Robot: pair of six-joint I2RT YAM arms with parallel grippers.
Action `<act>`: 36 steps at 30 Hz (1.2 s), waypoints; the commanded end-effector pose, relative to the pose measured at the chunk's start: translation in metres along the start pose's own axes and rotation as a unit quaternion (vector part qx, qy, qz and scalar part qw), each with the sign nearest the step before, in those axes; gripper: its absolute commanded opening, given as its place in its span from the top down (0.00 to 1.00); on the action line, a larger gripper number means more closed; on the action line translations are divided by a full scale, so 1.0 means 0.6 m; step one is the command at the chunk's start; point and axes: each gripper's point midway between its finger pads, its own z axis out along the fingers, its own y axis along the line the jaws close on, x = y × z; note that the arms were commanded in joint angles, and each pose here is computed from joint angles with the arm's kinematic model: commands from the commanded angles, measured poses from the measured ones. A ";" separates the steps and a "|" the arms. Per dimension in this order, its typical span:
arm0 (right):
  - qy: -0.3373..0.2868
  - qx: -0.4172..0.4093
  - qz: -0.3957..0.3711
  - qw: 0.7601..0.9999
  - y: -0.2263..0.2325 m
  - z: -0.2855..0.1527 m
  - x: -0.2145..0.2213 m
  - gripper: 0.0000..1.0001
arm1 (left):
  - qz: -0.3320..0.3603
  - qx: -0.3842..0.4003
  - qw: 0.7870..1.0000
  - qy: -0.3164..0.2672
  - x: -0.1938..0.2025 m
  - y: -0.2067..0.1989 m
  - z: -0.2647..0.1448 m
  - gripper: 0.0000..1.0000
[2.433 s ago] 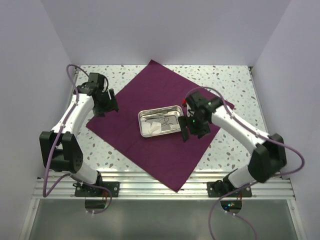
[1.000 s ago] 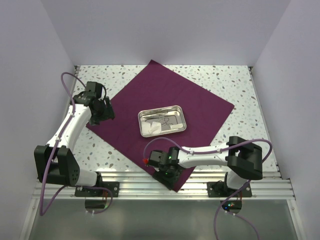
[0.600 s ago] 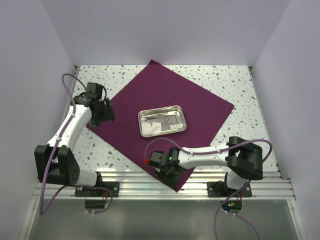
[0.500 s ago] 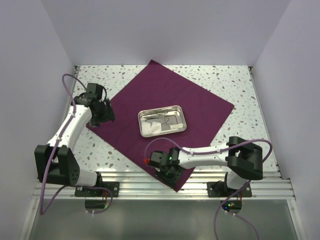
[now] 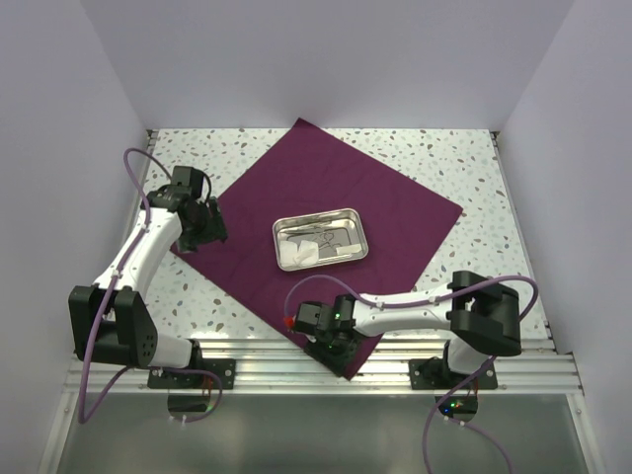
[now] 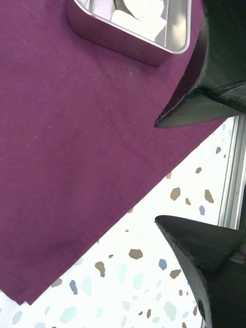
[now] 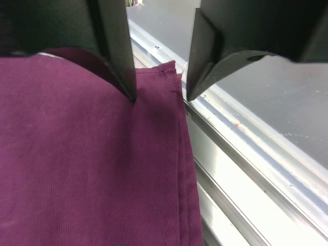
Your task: Prepare the surgical pack
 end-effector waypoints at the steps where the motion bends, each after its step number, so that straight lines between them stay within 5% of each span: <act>1: 0.043 0.014 0.010 0.999 -0.008 0.031 0.038 0.55 | 0.000 0.008 1.000 -0.015 -0.006 -0.001 -0.006 0.27; 13: -0.049 0.107 0.034 0.992 -0.046 -0.041 -0.037 1.00 | 0.001 0.009 1.000 -0.014 -0.011 -0.004 -0.002 0.27; 26: -0.186 0.180 0.132 0.957 -0.236 -0.229 -0.252 1.00 | 0.014 0.033 0.999 -0.002 -0.011 -0.022 0.016 0.27; 36: -0.238 0.204 0.162 0.936 -0.372 -0.259 -0.422 1.00 | 0.014 0.016 1.000 0.009 -0.014 -0.013 0.036 0.26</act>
